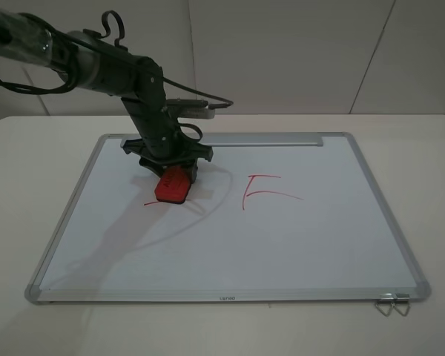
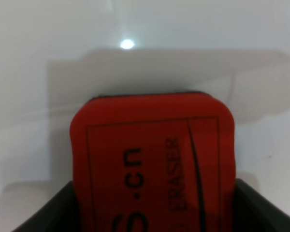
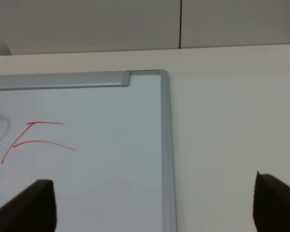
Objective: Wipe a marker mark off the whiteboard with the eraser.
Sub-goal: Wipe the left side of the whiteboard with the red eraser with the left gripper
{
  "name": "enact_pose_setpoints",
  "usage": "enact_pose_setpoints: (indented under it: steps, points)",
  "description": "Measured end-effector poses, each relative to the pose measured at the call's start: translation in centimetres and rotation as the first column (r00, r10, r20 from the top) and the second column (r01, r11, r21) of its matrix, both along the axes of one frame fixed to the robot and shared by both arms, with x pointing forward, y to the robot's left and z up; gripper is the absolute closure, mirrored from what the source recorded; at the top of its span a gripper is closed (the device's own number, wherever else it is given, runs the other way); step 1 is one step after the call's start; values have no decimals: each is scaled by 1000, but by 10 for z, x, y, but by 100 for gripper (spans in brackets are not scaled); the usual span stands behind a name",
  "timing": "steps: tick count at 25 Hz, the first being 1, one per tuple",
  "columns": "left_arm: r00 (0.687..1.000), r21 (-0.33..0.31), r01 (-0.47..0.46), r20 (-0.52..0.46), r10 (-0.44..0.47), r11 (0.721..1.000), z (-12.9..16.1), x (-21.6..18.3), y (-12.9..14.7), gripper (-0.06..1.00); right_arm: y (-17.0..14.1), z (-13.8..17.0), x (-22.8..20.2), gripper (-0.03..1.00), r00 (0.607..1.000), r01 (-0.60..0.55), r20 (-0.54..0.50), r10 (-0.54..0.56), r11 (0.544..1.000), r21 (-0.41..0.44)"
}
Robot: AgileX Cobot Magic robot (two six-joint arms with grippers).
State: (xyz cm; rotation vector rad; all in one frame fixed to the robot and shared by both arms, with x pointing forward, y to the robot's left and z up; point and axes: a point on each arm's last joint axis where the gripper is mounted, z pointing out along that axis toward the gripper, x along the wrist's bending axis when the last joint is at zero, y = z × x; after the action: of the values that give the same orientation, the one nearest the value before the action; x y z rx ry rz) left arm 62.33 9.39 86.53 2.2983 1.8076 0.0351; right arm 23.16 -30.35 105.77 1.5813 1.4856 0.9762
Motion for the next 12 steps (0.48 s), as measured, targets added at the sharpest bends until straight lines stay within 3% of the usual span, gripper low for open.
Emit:
enact_pose_setpoints:
  steps: [6,12]
  points:
    - [995,1,97,7,-97,995,-7,-4,-40,37,0,0,0,24,1000,0,0,0,1000,0]
    - [992,-11,128,-2,-128,992,-6,-5,-42,37,0,0,0,24,1000,0,0,0,1000,0]
